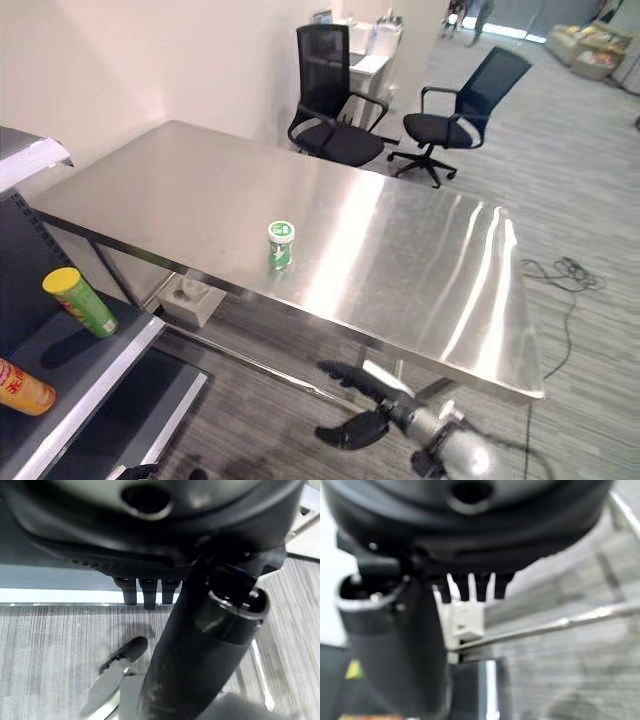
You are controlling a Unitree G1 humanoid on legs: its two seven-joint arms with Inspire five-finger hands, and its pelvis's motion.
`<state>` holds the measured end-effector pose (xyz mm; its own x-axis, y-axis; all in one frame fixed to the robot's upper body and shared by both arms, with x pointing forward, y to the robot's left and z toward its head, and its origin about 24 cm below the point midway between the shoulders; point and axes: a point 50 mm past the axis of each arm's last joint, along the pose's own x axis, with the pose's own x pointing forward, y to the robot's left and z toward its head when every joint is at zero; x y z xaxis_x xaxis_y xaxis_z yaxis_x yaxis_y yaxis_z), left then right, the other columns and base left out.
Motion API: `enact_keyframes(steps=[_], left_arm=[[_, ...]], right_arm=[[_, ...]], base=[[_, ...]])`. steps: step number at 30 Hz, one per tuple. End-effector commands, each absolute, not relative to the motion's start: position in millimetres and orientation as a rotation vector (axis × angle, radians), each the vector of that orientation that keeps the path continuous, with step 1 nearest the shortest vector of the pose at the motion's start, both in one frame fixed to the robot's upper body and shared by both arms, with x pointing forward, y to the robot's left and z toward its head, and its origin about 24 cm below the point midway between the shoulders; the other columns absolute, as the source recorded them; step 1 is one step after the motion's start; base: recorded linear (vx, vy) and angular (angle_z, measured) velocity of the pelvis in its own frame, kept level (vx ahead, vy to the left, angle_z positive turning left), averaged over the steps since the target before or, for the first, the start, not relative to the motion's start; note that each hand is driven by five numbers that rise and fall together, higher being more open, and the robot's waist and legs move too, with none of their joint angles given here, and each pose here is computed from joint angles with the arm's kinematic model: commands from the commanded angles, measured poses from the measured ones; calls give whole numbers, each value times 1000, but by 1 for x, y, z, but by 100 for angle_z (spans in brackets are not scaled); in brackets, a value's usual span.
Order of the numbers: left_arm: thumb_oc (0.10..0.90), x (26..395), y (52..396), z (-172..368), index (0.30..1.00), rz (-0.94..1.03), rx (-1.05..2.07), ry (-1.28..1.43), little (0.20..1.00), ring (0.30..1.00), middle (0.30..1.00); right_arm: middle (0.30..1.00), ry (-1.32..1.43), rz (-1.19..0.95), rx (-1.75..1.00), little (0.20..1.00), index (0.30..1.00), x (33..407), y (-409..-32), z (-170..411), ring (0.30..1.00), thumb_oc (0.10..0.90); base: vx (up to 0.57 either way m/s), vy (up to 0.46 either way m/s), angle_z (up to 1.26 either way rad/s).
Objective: Put the goods on the table back onto the shelves and tidy them up.
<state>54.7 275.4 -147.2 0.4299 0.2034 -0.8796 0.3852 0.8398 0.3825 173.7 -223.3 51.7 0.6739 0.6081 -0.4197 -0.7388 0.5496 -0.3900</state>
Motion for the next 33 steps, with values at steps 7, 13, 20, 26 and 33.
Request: enact_keyframes(steps=[7,13,20,26,33], left_arm=[[800,91,262,-146,900,-205,563,1057,900,900,900],[800,80,256,-151,900,-194,527,1079,900,900,900],[800,94,259,-142,900,-166,562,999,900,900,900],[800,96,271,-136,900,-136,584,989,900,900,900],[800,96,277,-134,900,-115,588,991,900,900,900]], right_arm=[[900,-163,1218,-452,900,900,218,-147,136,900,800],[900,-365,925,-496,900,900,243,-158,158,900,800],[900,-673,290,-635,900,900,275,-196,203,900,800],[900,-743,55,-643,900,900,277,-227,224,900,800],[900,-664,-14,-641,900,900,280,-246,211,900,800]], base=[[6,-1,1],[9,6,5],[14,28,6],[14,11,6],[6,16,7]])
